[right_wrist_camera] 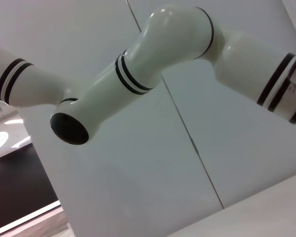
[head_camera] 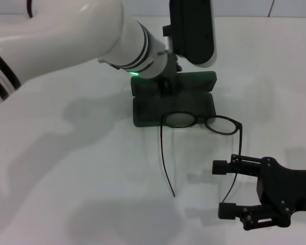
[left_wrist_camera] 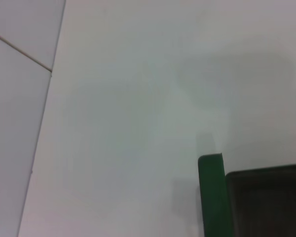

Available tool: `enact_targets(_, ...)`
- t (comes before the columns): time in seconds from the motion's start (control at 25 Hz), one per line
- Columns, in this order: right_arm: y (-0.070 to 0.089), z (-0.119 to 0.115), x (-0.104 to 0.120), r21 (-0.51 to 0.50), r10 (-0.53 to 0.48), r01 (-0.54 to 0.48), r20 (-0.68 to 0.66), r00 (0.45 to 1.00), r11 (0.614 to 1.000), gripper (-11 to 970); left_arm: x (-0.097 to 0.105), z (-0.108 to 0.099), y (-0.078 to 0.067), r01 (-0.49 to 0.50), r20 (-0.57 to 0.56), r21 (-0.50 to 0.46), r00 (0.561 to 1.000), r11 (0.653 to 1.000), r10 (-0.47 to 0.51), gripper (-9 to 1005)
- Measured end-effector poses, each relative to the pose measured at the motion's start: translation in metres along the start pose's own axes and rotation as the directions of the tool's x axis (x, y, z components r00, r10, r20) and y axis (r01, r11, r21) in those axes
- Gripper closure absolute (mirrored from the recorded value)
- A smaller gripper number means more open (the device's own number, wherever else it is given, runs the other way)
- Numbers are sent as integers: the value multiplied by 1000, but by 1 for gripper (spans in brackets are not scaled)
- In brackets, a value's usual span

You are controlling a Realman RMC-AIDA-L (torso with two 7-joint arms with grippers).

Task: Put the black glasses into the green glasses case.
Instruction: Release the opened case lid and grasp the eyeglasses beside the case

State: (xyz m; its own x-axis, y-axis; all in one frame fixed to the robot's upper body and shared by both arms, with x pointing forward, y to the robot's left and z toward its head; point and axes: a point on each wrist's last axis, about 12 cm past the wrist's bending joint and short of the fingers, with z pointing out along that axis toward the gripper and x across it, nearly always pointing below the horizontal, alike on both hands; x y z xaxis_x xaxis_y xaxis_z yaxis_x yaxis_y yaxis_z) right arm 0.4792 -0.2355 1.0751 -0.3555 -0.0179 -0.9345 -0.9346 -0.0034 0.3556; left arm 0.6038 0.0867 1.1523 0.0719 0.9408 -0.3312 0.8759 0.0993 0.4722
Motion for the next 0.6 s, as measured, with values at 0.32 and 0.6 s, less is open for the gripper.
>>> enact_targets(0.32, 0, -2, 0, 7, 0, 0, 0, 1000, 1000, 91, -11, -21, 2, 19, 60, -36, 998, 999, -17, 608)
enact_targets(0.6, -16, -18, -28, 85, -27, 29, -28, 999, 996, 90, -14, -79, 13, 207, 261, -133, 951, 969, -167, 537)
